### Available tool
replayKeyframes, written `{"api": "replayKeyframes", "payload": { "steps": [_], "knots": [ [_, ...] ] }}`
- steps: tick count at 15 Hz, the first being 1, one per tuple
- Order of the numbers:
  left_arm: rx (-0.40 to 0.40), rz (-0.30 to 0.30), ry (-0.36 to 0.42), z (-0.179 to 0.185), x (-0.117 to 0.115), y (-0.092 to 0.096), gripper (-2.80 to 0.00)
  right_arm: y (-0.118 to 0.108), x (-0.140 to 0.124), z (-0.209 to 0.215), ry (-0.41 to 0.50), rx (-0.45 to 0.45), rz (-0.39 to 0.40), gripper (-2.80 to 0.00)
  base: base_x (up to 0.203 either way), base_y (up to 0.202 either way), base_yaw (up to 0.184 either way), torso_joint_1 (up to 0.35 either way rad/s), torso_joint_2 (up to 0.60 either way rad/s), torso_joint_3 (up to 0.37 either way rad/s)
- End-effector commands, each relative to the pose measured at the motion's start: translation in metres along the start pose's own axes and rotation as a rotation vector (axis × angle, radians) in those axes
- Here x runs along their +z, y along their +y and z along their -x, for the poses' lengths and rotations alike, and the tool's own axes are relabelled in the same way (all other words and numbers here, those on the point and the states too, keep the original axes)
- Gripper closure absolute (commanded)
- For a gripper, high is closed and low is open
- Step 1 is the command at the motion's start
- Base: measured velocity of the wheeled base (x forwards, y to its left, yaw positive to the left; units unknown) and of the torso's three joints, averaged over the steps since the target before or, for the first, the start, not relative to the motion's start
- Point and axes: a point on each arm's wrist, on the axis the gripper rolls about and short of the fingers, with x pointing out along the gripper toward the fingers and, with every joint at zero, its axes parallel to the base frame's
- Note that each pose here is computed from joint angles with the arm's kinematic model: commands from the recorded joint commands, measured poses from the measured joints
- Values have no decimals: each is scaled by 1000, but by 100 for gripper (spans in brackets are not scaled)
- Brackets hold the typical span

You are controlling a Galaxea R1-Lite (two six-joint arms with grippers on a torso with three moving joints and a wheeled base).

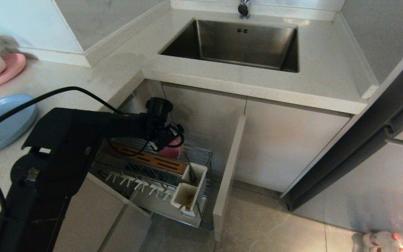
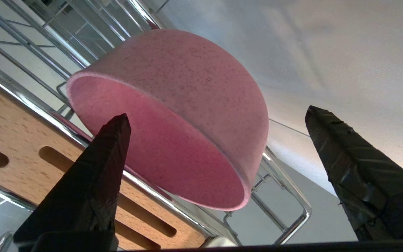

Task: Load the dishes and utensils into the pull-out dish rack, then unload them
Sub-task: Take the bowl out of the cupboard

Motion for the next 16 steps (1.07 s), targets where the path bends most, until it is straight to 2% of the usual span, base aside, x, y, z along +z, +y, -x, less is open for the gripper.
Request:
{"api": "replayKeyframes", "payload": {
  "steps": [1, 2, 3, 11, 16],
  "knots": [
    [3, 4, 2, -1, -1, 0, -280, 0, 0, 0, -1, 0, 0, 0, 0, 0, 0, 0, 0, 0],
    [3, 4, 2, -1, -1, 1, -280, 0, 0, 0, -1, 0, 0, 0, 0, 0, 0, 0, 0, 0],
    [2, 4, 2, -1, -1, 0, 0, 0, 0, 0, -1, 0, 0, 0, 0, 0, 0, 0, 0, 0],
    [-6, 4, -1, 4, 2, -2, 0, 0, 0, 0, -1, 0, 0, 0, 0, 0, 0, 0, 0, 0],
    [-56, 10, -32, 50, 15, -15, 0, 0, 0, 0, 0, 0, 0, 0, 0, 0, 0, 0, 0, 0]
  ]
}}
